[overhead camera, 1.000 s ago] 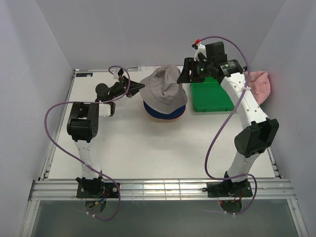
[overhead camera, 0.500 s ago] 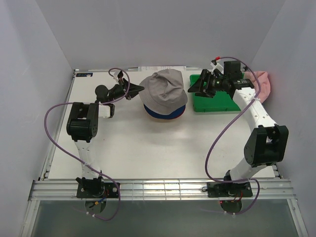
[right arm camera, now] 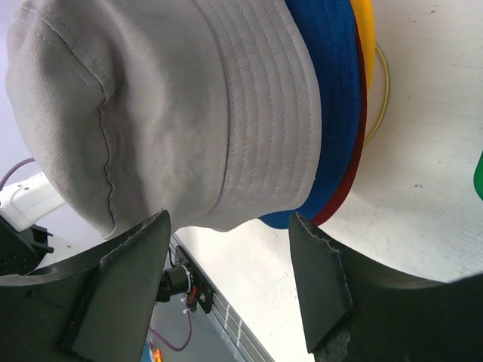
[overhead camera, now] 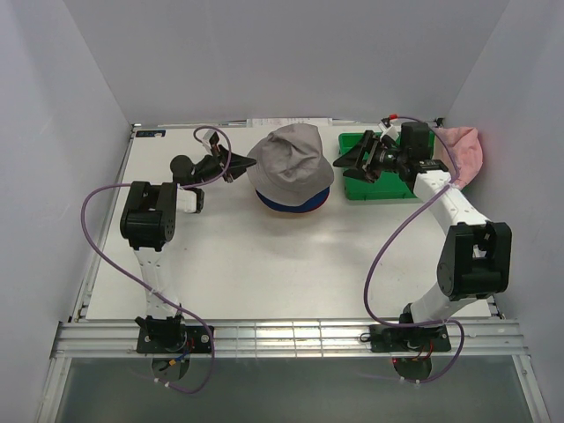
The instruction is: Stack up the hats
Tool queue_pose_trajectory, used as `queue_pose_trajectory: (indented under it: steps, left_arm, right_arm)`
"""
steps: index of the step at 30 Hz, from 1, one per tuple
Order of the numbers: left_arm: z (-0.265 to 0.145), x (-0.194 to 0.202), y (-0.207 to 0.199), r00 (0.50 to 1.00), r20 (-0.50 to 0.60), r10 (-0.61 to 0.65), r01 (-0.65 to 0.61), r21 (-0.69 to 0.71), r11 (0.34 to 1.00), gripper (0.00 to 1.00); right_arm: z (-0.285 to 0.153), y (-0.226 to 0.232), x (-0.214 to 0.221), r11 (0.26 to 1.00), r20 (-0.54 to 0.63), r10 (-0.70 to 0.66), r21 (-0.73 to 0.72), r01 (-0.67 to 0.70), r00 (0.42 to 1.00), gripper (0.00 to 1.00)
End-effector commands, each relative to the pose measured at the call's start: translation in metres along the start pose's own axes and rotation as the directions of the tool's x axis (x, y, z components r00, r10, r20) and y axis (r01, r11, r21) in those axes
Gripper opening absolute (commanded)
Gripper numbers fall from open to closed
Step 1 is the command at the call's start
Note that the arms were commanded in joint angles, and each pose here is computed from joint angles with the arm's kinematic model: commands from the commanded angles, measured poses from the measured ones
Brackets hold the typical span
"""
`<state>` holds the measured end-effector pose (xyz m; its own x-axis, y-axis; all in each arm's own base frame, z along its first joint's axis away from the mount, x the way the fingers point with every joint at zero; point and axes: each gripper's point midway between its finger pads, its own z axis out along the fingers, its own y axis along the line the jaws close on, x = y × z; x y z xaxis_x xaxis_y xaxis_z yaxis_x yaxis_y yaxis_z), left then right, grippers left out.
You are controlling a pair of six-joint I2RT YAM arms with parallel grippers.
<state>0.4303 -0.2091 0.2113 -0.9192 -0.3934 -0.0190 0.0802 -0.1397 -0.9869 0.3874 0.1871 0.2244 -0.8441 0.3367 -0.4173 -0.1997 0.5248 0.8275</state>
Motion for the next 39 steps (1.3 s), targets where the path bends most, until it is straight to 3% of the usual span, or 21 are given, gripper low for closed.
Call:
queue_pose_trajectory:
  steps: [1,19,39]
  left_arm:
    - [-0.007,0.006,-0.014,0.984,-0.005,0.181,-0.180,0.080,0.980,0.00]
    - [-0.009,0.003,0.010,0.990,0.011,0.143,-0.144,0.036,0.989,0.00]
    - [-0.011,0.002,0.020,0.991,0.028,0.127,-0.128,0.012,0.992,0.00]
  right_arm:
    - [0.000,0.015,-0.012,0.998,0.051,-0.019,-0.063,0.022,0.999,0.70]
    - [0.021,-0.023,-0.008,0.998,0.069,0.069,-0.012,-0.068,0.995,0.73]
    - [0.040,-0.028,-0.004,0.985,0.074,0.156,-0.080,-0.150,0.985,0.73]
